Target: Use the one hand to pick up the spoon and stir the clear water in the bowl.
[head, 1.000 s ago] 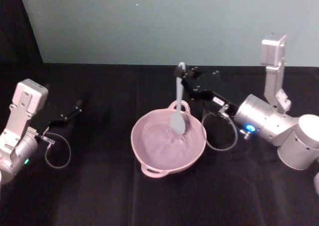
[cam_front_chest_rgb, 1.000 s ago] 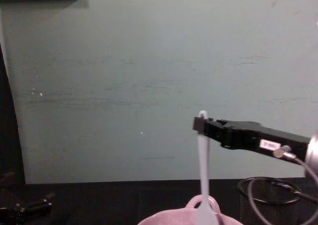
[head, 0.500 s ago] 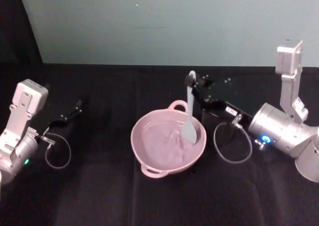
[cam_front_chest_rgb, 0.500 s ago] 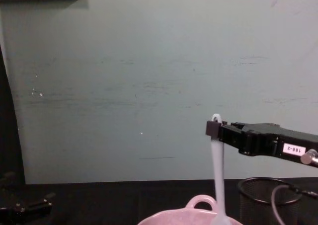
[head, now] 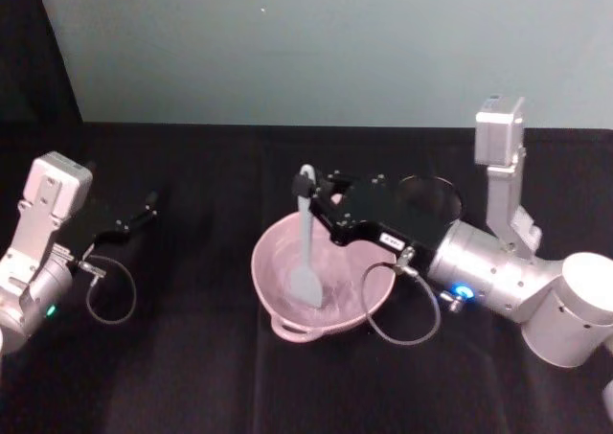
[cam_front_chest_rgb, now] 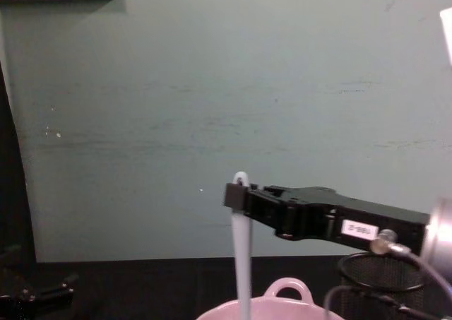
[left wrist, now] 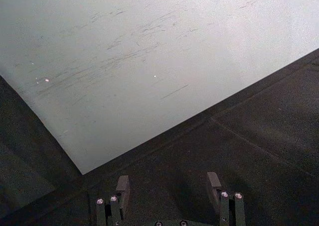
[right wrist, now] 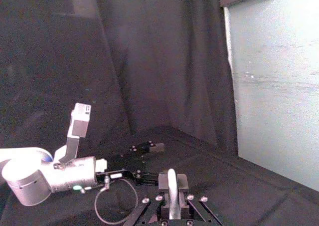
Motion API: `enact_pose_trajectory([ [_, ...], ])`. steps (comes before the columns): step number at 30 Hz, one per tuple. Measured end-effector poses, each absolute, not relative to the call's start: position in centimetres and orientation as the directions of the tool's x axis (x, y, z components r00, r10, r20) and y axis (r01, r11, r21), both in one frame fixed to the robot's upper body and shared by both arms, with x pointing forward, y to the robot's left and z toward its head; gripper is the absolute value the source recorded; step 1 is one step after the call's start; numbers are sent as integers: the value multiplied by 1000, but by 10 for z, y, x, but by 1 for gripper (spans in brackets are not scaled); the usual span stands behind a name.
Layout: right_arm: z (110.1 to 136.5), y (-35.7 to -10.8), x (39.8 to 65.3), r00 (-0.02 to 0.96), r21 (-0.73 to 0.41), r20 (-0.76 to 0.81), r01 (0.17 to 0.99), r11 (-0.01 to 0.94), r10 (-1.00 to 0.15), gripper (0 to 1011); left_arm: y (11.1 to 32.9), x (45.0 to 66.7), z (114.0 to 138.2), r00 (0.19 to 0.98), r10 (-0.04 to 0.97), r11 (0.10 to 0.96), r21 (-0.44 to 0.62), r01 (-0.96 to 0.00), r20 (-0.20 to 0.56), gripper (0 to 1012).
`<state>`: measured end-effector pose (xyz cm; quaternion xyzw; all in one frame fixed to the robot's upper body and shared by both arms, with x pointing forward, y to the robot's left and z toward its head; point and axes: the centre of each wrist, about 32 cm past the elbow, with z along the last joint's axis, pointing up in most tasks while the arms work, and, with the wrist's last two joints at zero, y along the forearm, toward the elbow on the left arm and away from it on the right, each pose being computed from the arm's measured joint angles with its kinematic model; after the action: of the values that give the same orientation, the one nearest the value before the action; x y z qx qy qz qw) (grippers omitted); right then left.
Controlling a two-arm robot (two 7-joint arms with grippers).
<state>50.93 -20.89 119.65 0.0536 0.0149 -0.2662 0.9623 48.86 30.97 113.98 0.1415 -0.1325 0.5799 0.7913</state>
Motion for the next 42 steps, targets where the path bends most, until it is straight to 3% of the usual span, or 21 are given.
enact_pose_trajectory([
  [14, 1191, -193, 537, 857, 139, -85, 515, 846, -508, 106, 310, 489, 1140, 292, 880, 287, 70, -955, 374, 1011],
  [24, 1189, -217, 556, 808, 149, -85, 589, 794, -583, 106, 310, 489, 1140, 292, 880, 287, 70, -955, 374, 1011],
  [34, 1192, -243, 545, 768, 141, -74, 640, 755, -637, 106, 310, 489, 1140, 292, 880, 287, 70, -955, 374, 1011],
  [42, 1198, -247, 527, 785, 112, -55, 620, 777, -618, 106, 310, 489, 1140, 292, 880, 287, 70, -955, 374, 1011],
])
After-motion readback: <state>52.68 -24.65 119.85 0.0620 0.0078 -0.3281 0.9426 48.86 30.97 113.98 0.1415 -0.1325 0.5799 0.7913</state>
